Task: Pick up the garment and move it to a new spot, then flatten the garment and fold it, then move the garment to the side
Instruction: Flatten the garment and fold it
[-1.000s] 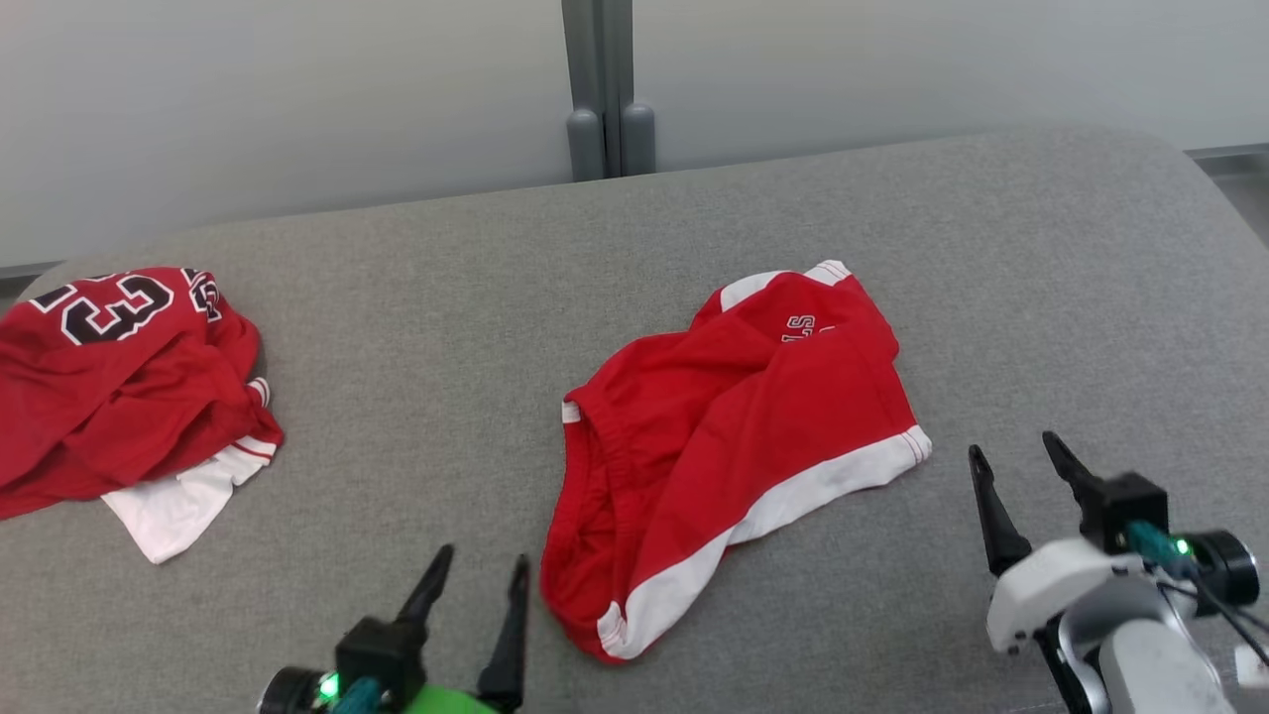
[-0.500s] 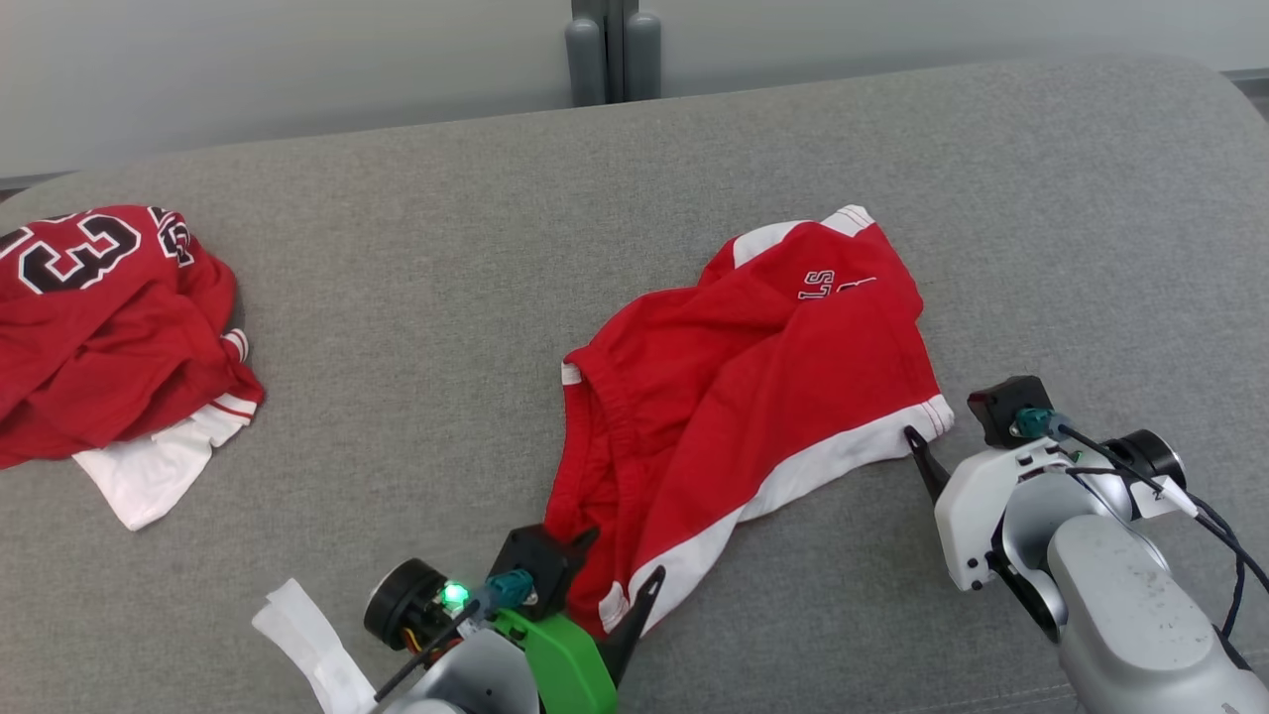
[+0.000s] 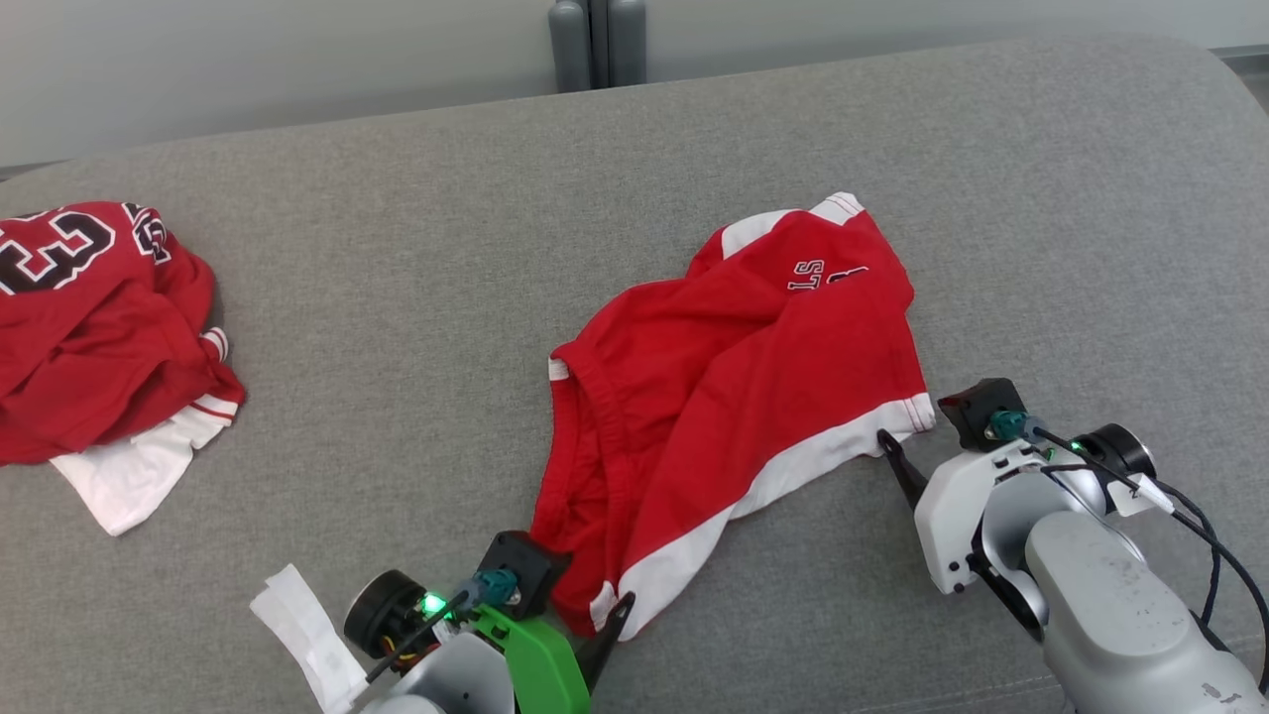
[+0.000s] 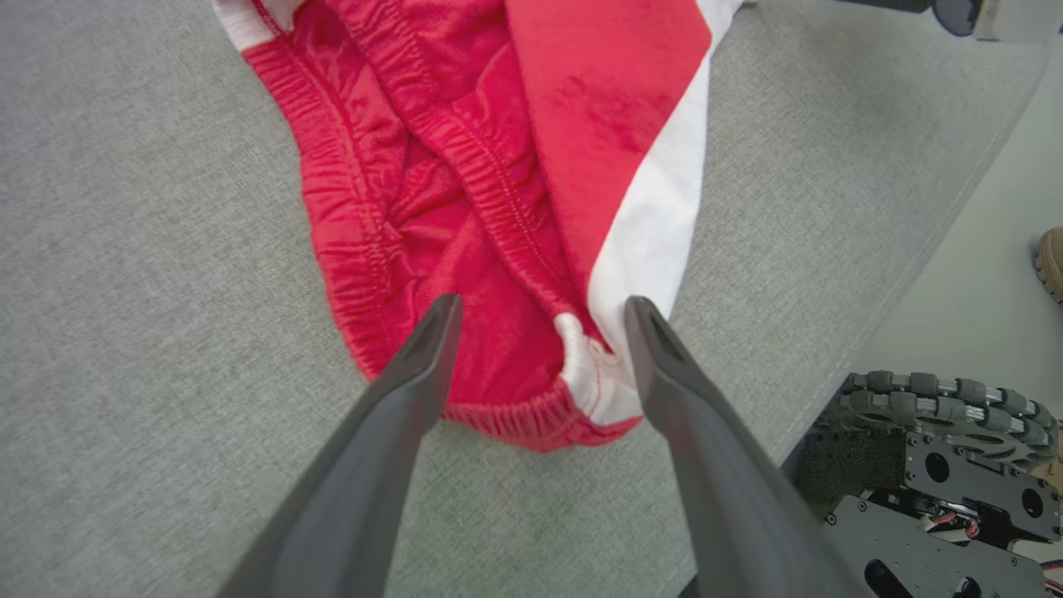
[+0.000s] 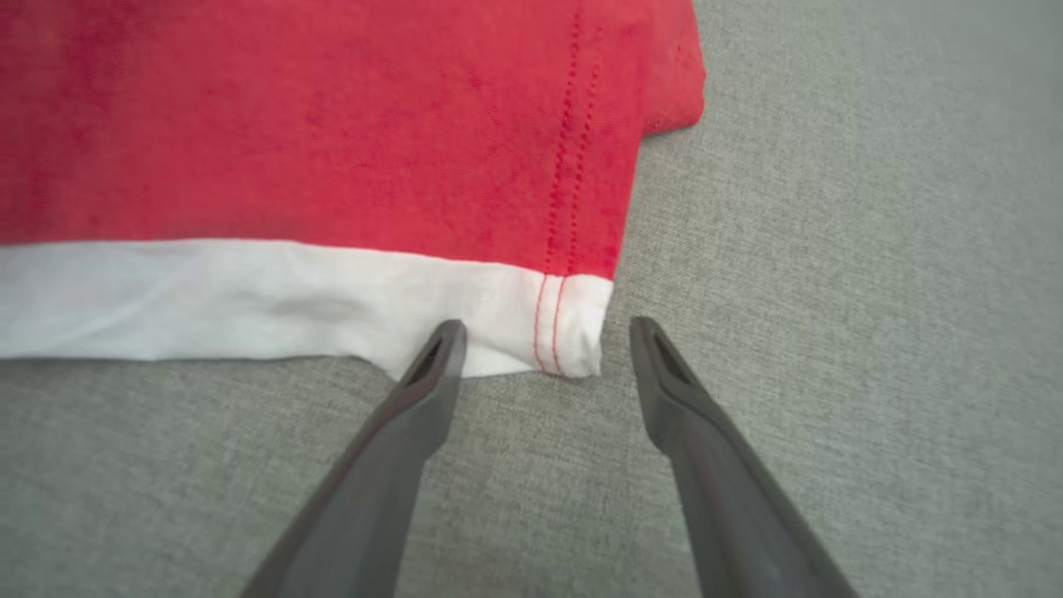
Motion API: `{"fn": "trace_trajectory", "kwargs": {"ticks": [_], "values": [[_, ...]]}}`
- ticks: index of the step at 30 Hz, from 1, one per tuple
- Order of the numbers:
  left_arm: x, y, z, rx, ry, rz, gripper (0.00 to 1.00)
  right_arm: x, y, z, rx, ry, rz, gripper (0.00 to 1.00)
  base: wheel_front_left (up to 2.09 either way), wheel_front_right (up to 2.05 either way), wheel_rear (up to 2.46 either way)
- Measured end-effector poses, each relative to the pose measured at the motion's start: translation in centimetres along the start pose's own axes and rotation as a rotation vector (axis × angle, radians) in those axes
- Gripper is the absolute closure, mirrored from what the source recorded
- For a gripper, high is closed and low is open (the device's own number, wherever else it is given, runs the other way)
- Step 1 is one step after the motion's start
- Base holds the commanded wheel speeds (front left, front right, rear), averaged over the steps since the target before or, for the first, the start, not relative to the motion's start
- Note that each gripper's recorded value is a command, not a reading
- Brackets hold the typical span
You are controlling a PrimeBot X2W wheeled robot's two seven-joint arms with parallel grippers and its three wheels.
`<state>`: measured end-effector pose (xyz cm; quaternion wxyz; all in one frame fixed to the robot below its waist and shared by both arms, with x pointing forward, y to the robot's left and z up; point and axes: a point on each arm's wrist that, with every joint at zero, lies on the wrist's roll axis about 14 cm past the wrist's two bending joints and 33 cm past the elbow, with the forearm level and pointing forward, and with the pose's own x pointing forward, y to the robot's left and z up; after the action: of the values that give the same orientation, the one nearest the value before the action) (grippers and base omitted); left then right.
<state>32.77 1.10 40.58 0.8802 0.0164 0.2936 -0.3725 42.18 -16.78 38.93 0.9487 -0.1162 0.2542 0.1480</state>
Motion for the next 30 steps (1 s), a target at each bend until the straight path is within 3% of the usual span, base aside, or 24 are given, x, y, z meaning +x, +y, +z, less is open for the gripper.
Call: {"fn": "trace_trajectory", "kwargs": {"ticks": [13,15,16,19,20,21,22,26,30], "values": [[0.1,-0.6,-1.5,-0.003,0.070,-0.045,0.00,0.3,0.5,0.2,-0.005,-0.027,0.023,0.00,0.00,0.00,0.00],[0.0,-0.5,-1.6,0.000,0.073,-0.044,0.19,0.3,0.6,0.1,-0.005,-0.032,0.027,0.00,0.00,0.00,0.00],[0.0,-0.5,-1.7,0.002,0.075,-0.044,0.47,0.2,0.7,0.1,-0.003,-0.033,0.030,0.00,0.00,0.00,0.00],[0.1,-0.6,-1.9,-0.003,0.085,-0.051,0.70,0.3,1.0,-0.1,0.002,-0.027,0.040,0.00,0.00,0.00,0.00],[0.1,-0.7,-1.9,-0.007,0.087,-0.054,1.00,0.3,1.1,-0.1,0.003,-0.027,0.042,0.47,0.00,0.00,0.00],[0.1,-0.8,-2.0,-0.009,0.091,-0.057,1.00,0.3,1.1,0.0,0.008,-0.032,0.044,0.66,0.00,0.00,0.00],[0.2,-0.9,-2.1,-0.013,0.100,-0.062,1.00,0.3,1.2,-0.1,0.020,-0.033,0.046,1.00,0.00,0.00,0.00],[0.2,-1.5,-2.0,-0.076,0.086,-0.081,1.00,0.0,1.1,0.1,0.055,-0.044,0.044,1.00,0.00,0.00,0.00],[-0.3,-2.9,0.7,-0.316,-0.045,-0.123,1.00,-1.0,-0.3,1.9,0.186,-0.142,0.008,1.00,0.00,0.00,0.00]]}}
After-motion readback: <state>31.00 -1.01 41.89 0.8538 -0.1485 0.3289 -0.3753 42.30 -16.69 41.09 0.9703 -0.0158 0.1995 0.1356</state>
